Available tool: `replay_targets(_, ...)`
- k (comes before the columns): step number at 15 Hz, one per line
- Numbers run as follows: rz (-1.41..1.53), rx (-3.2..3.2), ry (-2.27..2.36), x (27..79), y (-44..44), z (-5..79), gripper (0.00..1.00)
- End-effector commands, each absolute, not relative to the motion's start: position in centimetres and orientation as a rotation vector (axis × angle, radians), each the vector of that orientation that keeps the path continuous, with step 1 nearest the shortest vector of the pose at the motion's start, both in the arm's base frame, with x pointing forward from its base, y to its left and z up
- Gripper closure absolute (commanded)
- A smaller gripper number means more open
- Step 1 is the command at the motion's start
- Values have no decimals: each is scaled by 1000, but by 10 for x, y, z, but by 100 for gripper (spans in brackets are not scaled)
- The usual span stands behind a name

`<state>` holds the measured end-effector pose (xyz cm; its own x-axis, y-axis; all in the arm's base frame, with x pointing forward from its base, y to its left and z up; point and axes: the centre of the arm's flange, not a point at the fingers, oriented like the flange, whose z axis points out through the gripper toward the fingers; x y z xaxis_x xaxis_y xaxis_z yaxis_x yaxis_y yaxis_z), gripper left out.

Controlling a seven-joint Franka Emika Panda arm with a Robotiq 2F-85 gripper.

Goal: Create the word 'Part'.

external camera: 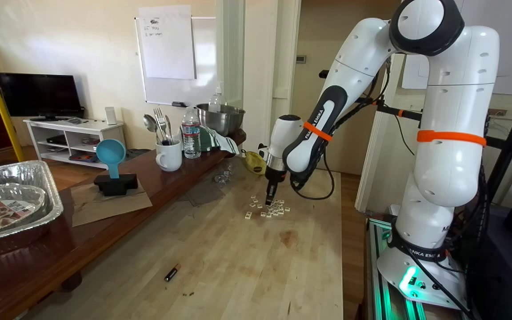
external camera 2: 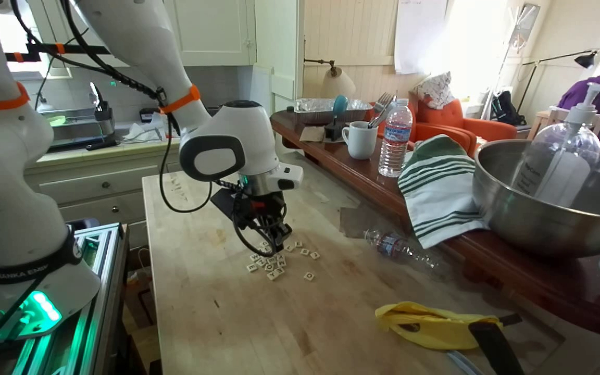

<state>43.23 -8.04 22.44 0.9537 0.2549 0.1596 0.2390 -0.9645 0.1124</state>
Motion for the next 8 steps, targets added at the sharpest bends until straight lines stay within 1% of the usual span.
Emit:
replay_targets(1, 212, 3031, 351, 426, -76, 219, 100)
replay_targets(8, 194, 3050, 390, 429, -75, 204, 100)
